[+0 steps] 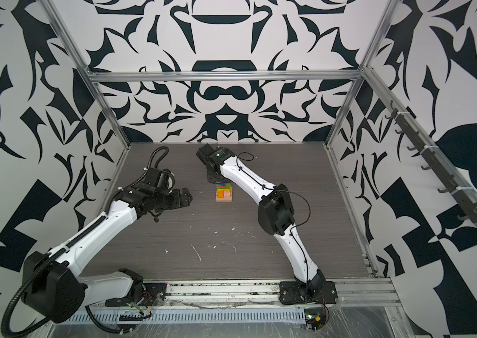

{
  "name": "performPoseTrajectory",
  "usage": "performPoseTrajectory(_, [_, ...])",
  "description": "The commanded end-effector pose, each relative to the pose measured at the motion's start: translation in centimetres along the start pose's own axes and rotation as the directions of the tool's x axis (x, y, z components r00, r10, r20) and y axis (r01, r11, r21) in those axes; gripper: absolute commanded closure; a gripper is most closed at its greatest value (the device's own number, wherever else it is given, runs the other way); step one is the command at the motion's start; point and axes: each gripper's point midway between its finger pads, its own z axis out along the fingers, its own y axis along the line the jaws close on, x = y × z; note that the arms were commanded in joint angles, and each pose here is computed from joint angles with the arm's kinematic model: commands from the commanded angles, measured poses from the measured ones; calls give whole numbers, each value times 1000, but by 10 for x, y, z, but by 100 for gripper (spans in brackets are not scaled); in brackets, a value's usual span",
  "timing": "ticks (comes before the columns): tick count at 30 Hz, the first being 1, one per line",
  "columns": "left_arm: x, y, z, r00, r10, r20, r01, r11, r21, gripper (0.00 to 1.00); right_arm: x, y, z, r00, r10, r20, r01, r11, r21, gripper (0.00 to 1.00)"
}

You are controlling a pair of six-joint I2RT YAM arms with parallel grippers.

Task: Build the wood block tower
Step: 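Lower the wood cube onto the blue cube with the right gripper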

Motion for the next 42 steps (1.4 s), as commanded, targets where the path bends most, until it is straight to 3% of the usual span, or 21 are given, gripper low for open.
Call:
performPoseTrajectory(1, [3,1,-1,1000,1,-4,-1,1000,12,0,-12,-5,-8,999,21,33,-21,1000,11,71])
performPoseTrajectory(10, [4,1,0,1000,-1,-5,1,1000,11,0,-11,-7,-6,999,19,30,-20,1000,22,68])
performPoseTrajectory(42, [3,1,0,1000,0,-3,0,1000,12,0,-9,1,-3,999,29,20,-29,999,-19,42])
